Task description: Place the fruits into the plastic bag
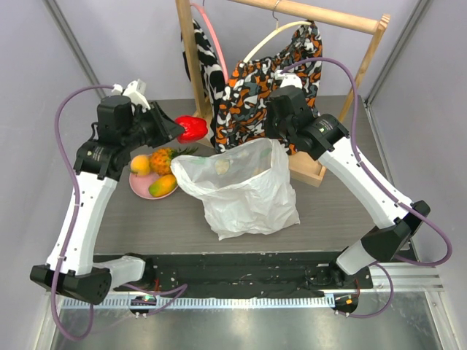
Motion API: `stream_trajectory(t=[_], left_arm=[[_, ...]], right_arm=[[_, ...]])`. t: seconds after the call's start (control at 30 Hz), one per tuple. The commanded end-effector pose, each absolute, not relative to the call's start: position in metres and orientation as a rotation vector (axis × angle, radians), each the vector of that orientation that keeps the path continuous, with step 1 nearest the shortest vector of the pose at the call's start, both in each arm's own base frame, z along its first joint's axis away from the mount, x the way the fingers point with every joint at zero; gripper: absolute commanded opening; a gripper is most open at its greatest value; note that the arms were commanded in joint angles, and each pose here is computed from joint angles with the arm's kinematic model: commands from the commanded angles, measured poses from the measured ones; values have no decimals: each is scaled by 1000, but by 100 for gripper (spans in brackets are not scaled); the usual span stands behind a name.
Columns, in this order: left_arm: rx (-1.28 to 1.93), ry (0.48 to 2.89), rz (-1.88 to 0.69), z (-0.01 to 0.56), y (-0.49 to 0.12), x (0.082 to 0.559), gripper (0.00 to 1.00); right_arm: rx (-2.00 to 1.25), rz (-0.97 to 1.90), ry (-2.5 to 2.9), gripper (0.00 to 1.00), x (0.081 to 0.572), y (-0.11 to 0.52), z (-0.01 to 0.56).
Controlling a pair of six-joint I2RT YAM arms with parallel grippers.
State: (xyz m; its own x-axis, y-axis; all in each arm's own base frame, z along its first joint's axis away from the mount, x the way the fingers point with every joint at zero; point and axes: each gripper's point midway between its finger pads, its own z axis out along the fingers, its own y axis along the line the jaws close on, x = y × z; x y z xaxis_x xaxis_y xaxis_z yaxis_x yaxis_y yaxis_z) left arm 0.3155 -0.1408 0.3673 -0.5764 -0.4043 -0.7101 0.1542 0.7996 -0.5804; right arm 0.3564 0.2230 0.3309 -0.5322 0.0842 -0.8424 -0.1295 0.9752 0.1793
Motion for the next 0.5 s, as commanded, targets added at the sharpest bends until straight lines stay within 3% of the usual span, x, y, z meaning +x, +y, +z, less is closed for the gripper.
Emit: stream_trajectory(t=[0.0, 0.47], left_arm=[[-99, 1987, -831, 389, -155, 308, 18], [73, 2168, -942, 343, -196, 271, 20]], right_arm=[[7, 306, 2044, 1, 355, 217, 355], [4, 317, 2051, 1, 352, 218, 352]])
